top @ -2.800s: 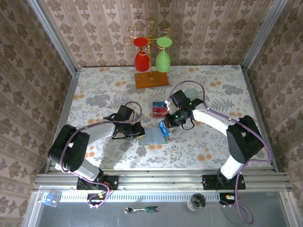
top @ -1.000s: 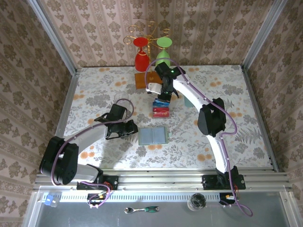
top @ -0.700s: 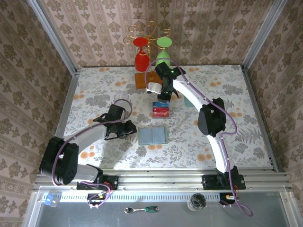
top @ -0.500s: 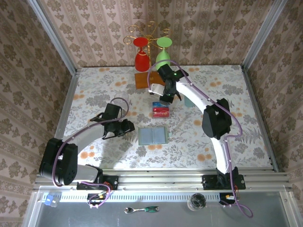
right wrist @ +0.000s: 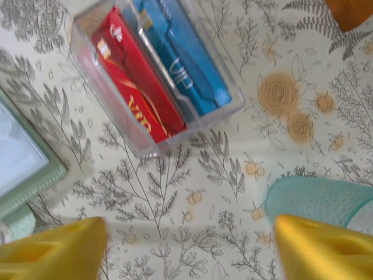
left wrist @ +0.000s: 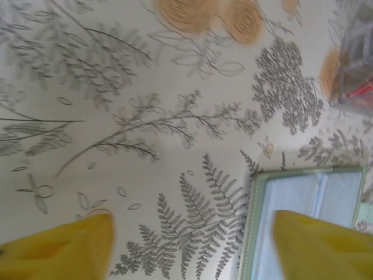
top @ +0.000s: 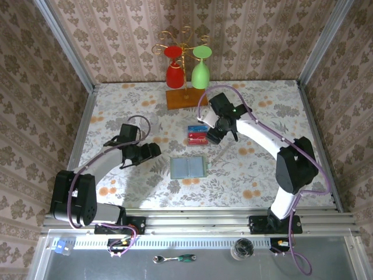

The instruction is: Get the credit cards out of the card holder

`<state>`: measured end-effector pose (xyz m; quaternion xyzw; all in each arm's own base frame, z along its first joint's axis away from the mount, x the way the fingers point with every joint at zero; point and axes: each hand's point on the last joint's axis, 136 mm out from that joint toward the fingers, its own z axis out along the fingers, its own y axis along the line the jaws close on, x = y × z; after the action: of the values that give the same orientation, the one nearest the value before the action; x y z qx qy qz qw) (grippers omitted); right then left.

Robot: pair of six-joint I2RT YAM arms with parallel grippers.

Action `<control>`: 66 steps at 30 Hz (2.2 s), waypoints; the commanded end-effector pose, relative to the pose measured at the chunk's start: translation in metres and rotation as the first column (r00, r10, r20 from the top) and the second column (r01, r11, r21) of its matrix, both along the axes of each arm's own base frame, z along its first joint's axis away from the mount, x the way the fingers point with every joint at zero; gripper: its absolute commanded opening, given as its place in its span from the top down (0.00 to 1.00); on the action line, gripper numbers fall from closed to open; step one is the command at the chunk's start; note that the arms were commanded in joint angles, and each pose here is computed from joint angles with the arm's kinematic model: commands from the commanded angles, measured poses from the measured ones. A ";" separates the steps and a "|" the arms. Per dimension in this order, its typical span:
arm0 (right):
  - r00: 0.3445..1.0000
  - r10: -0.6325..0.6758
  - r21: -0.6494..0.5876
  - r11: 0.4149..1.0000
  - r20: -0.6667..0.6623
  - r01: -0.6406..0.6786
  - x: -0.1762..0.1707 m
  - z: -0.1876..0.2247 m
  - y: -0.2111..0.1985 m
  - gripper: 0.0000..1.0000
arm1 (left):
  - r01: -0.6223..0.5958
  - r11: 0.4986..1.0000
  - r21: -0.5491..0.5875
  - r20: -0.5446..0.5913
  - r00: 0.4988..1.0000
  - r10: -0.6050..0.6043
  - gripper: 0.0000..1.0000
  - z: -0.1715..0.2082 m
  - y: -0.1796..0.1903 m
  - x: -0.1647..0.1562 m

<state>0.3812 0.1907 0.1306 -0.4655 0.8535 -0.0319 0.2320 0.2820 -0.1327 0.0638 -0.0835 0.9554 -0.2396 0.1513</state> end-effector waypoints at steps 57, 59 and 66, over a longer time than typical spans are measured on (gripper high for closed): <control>0.437 -0.848 0.701 0.507 0.301 0.501 0.017 -0.032 -0.205 0.00 | -0.400 0.790 0.464 0.781 0.606 -0.151 0.00 0.035 0.141 0.114; 0.436 -0.847 0.702 0.508 0.302 0.500 0.017 -0.031 -0.205 0.00 | -0.396 0.789 0.470 0.774 0.615 -0.151 0.00 0.035 0.141 0.117; 0.437 -0.848 0.702 0.507 0.301 0.500 0.016 -0.032 -0.205 0.00 | -0.392 0.791 0.470 0.773 0.616 -0.154 0.00 0.034 0.140 0.116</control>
<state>0.3962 -0.0139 0.0955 0.0552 0.8217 -0.0480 0.5652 0.3916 0.0102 0.0895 0.0017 0.8144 0.0738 0.5756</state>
